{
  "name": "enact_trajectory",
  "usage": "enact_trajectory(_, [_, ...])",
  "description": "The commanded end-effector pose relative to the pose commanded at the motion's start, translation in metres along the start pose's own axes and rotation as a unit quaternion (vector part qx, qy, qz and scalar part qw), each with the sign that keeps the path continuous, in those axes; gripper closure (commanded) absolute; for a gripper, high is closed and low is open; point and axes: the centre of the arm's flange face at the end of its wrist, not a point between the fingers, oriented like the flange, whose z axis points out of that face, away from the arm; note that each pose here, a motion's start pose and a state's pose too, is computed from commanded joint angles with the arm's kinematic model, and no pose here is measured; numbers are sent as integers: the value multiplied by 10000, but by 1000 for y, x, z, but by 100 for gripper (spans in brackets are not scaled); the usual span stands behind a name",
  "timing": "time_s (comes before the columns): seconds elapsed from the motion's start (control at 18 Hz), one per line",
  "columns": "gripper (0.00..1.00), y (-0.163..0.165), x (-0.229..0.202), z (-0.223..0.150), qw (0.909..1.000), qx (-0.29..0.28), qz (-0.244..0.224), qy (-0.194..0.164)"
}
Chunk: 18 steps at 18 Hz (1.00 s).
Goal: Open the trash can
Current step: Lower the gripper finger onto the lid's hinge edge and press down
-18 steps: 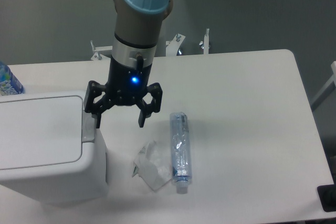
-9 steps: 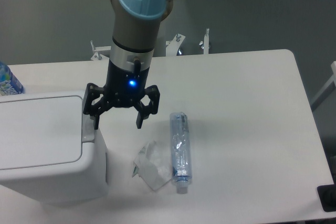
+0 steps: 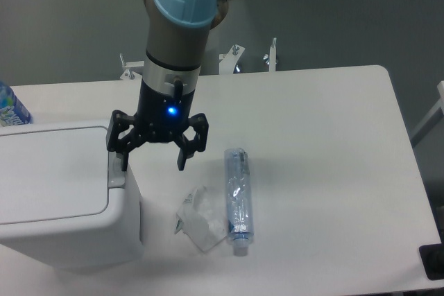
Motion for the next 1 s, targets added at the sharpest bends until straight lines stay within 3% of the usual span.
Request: enact_trajectory(1.0, [0,3,2,7,10000,-63,31,7])
